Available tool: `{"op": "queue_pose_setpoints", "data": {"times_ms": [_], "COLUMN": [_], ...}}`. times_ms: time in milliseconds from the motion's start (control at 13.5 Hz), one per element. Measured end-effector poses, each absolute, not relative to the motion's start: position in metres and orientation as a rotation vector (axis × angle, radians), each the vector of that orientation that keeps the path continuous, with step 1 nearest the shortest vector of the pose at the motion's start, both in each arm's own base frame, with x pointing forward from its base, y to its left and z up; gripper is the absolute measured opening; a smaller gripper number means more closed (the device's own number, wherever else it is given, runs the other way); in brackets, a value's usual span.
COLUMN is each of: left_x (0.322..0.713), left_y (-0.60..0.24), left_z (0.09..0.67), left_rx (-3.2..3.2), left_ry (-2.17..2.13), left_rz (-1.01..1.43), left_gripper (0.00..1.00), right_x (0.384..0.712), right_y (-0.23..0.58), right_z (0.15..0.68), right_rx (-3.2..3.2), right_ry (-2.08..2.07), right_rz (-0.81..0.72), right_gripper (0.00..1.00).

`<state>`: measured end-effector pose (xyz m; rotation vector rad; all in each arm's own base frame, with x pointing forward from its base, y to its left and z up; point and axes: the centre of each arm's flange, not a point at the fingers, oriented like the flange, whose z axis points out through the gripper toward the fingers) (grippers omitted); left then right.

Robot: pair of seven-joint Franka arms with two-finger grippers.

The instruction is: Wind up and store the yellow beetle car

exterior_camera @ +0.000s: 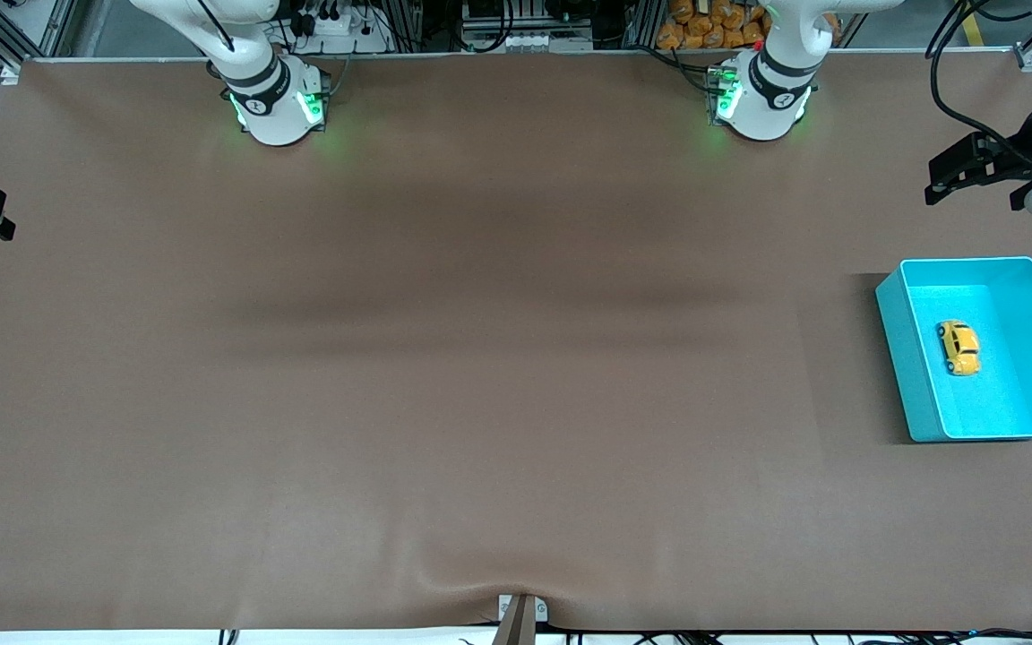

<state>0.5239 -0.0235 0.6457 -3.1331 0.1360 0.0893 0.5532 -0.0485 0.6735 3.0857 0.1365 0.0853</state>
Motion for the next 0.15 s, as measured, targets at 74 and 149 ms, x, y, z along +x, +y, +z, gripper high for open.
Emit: {"op": "queue_pose_setpoints", "data": {"times_ms": [74,149], "left_x": [0.5239,0.5239], "left_y": [-0.0237,-0.0239], "left_z": [0.6457,0.6457], "left_rx": [-3.133,-3.133], "left_ry": [0.137,0.137], "left_rz": [0.089,0.089], "left_gripper": [1.00,1.00], "right_x": [0.5532,0.5531], "right_y": [-0.0485,-0.0485], "right_z": [0.6735,0.6735], "right_rx": [3.086,3.086], "right_ry": [0.137,0.136], "right_rz": [0.085,0.085], "right_gripper": [1.00,1.00]}}
